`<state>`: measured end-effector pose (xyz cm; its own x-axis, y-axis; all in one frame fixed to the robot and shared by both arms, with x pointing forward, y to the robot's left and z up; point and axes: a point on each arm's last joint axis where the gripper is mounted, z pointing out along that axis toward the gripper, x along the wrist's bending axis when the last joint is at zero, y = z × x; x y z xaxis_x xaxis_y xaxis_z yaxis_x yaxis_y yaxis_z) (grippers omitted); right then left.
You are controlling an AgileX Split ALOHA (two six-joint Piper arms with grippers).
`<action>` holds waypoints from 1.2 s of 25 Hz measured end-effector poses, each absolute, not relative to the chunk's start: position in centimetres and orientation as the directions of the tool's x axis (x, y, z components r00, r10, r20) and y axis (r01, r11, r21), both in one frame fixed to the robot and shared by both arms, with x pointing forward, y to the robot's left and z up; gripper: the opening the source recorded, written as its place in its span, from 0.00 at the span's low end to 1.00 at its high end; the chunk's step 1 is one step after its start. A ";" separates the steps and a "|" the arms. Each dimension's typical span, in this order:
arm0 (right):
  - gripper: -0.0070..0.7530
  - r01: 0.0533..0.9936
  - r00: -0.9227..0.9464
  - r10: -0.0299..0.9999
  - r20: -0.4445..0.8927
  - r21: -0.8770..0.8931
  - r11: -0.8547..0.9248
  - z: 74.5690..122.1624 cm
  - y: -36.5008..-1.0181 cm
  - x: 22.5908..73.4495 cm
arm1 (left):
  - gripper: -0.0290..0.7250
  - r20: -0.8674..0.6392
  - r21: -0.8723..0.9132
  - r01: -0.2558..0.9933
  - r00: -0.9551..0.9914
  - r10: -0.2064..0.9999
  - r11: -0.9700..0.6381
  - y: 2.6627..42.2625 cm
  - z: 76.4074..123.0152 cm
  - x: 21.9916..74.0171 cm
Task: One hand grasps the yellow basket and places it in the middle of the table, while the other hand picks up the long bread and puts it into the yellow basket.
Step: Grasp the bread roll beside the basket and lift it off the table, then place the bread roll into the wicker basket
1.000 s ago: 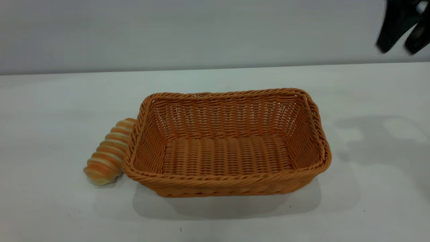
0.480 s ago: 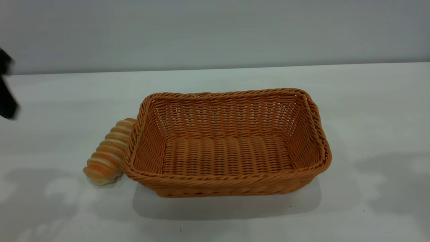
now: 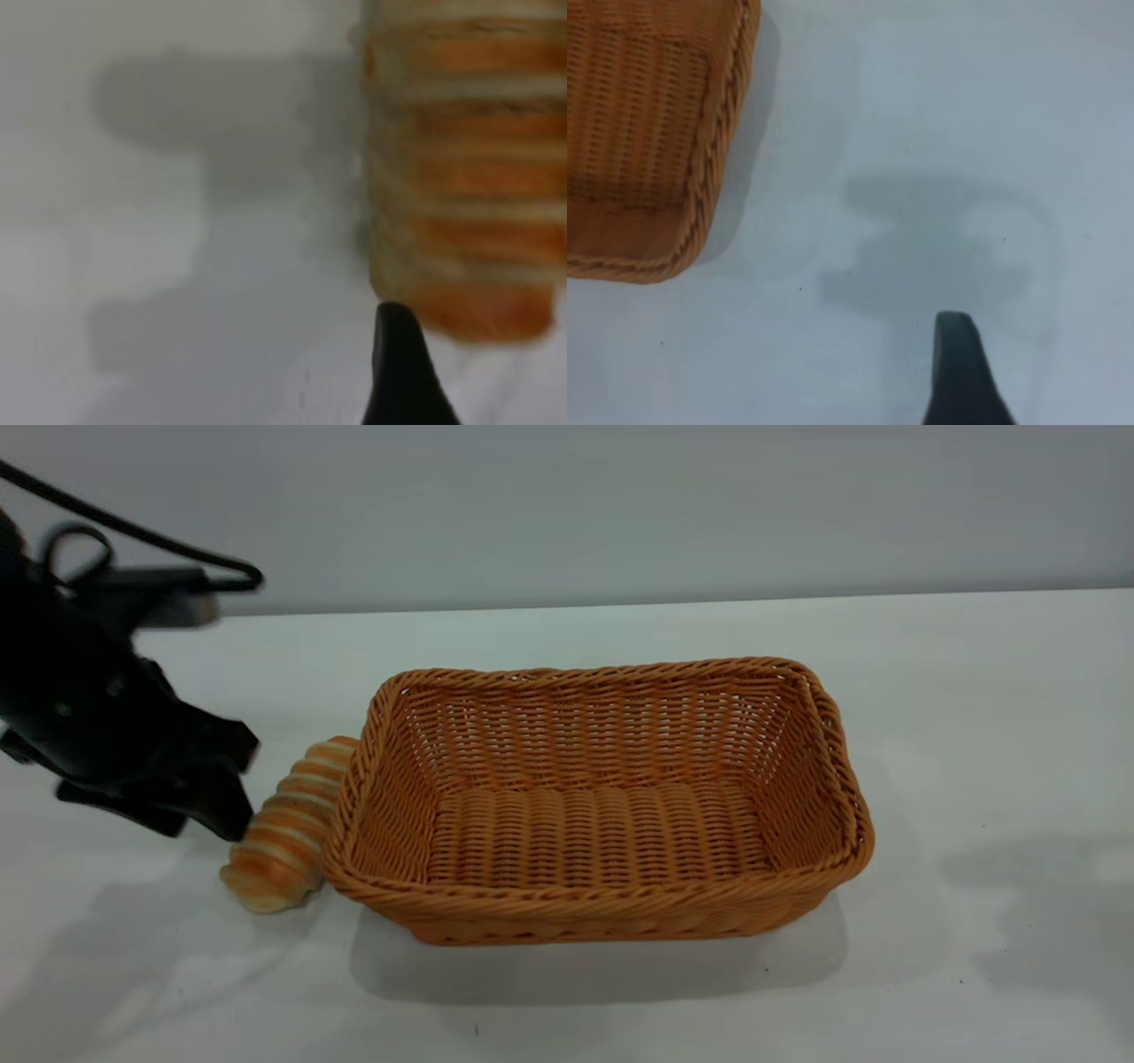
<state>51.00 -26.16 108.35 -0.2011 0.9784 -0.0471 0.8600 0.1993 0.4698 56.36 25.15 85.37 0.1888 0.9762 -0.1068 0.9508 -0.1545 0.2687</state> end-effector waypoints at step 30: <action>0.68 0.860 -0.197 0.980 -0.026 0.476 0.185 108.3 -26.0 51.0 | 0.13 -0.136 0.519 0.809 0.397 0.908 -0.276 21.2 97.0 57.7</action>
<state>51.01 -26.00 108.34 -0.1970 0.9801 -0.0262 0.8598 0.1855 0.4758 57.68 21.18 97.03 0.3967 0.9078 -0.1359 0.8092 -0.2759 0.5187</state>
